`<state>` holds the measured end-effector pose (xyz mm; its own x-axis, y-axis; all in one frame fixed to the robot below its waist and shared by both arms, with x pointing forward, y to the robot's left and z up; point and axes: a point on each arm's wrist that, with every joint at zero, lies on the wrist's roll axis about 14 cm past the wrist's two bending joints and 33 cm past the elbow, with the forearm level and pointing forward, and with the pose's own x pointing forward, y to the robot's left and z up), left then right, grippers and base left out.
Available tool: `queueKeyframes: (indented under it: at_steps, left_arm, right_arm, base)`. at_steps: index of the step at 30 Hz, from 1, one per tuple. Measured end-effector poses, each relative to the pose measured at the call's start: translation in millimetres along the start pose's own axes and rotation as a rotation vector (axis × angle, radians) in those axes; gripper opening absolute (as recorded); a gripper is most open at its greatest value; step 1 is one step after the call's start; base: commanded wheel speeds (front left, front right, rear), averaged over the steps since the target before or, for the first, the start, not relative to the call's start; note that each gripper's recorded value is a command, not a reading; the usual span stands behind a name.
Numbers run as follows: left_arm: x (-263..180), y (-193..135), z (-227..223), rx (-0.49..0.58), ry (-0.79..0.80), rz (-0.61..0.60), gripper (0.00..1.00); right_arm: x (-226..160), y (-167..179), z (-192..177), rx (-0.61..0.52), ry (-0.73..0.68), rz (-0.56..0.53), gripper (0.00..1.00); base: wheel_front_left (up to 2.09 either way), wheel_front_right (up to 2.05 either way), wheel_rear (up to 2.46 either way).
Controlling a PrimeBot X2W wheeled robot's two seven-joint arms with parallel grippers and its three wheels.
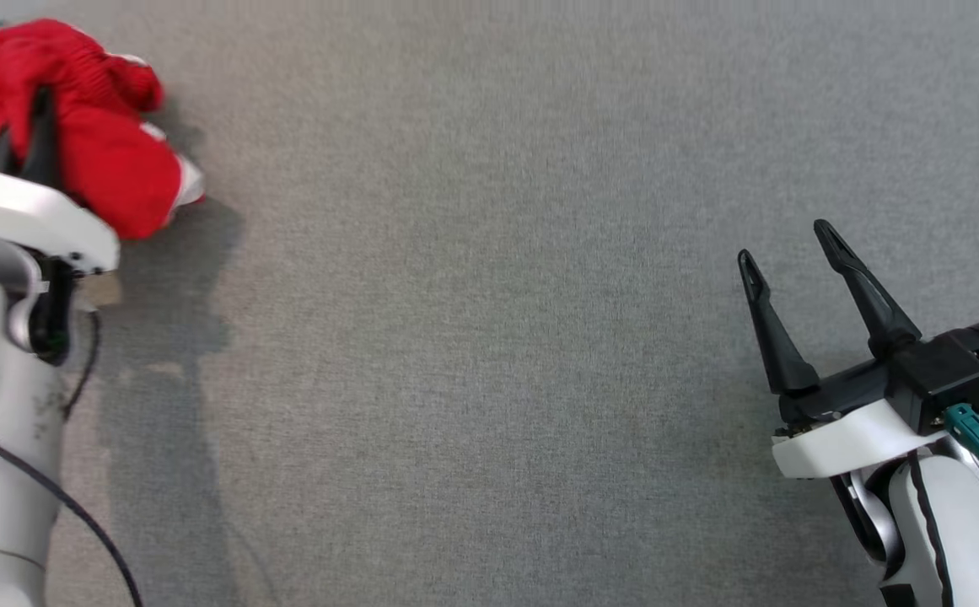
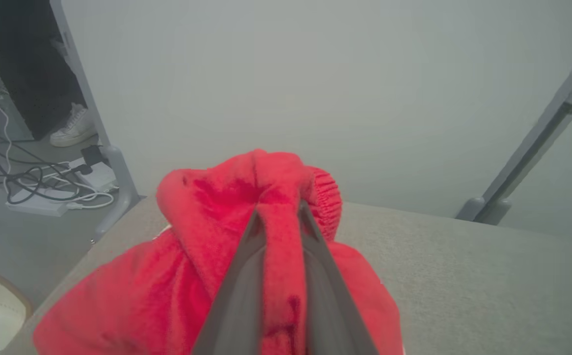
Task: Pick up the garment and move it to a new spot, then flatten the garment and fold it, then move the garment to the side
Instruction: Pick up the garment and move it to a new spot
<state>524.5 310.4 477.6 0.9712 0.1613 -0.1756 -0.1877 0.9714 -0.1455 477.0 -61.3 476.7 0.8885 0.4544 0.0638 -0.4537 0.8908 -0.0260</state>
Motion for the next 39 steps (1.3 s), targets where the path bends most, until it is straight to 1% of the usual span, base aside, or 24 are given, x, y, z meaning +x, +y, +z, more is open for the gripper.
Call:
queueKeyframes:
  at_steps: [1,5,8,10,13,15,20,24,26,29,30,31,32,33,36,39]
  left_arm:
    - [0,0,0,0.0,0.0,0.0,0.0]
    - [-16,-37,29,-0.014,-0.098,-0.111,0.0]
    - [-32,-63,41,-0.012,-0.138,-0.192,0.0]
    - [-42,-85,47,-0.027,-0.163,-0.25,0.0]
    - [-56,-126,48,-0.058,-0.179,-0.352,0.0]
    - [-63,-154,46,-0.079,-0.179,-0.419,0.0]
    - [-84,-220,36,-0.089,-0.168,-0.565,0.0]
    - [-96,-258,18,-0.101,-0.129,-0.637,0.0]
    - [-102,-276,5,-0.064,-0.107,-0.674,0.0]
    - [-109,-294,-22,-0.041,-0.041,-0.71,0.0]
    - [-112,-299,-32,-0.029,-0.019,-0.724,0.12]
    - [-115,-303,-41,-0.019,0.002,-0.734,0.42]
    - [-117,-307,-50,-0.007,0.021,-0.741,0.78]
    - [-119,-310,-59,0.01,0.043,-0.749,1.0]
    - [-122,-311,-82,0.048,0.1,-0.754,1.0]
    - [-119,-307,-80,0.03,0.086,-0.731,1.0]
  right_arm:
    - [0,0,0,0.0,0.0,0.0,1.0]
    - [-6,-2,20,-0.013,-0.034,-0.016,1.0]
    - [-10,-4,37,-0.02,-0.071,-0.037,1.0]
    - [-14,-6,46,-0.023,-0.088,-0.05,1.0]
    - [-22,-12,55,-0.023,-0.104,-0.08,1.0]
    - [-27,-18,60,-0.026,-0.116,-0.106,1.0]
    - [-45,-36,68,-0.029,-0.129,-0.179,1.0]
    - [-62,-54,73,-0.034,-0.135,-0.249,1.0]
    - [-70,-61,74,-0.037,-0.135,-0.278,1.0]
    - [-83,-73,75,-0.039,-0.132,-0.324,1.0]
    - [-86,-76,75,-0.039,-0.131,-0.338,1.0]
    - [-90,-79,74,-0.039,-0.128,-0.349,1.0]
    - [-93,-81,75,-0.037,-0.128,-0.36,1.0]
    - [-96,-83,74,-0.037,-0.126,-0.369,1.0]
    - [-102,-89,73,-0.039,-0.12,-0.392,1.0]
    - [-103,-89,70,-0.032,-0.114,-0.397,1.0]
  base:
    - [0.0,0.0,0.0]
    - [0.0,0.0,0.0]
    - [0.0,0.0,0.0]
    - [0.0,0.0,0.0]
    - [0.0,0.0,0.0]
    - [0.0,0.0,0.0]
    - [0.0,0.0,0.0]
    - [0.0,0.0,0.0]
    - [0.0,0.0,0.0]
    - [0.0,0.0,0.0]
    - [0.0,0.0,0.0]
    - [0.0,0.0,0.0]
    - [0.0,0.0,0.0]
    - [0.0,0.0,0.0]
    - [0.0,0.0,0.0]
    - [0.0,0.0,0.0]
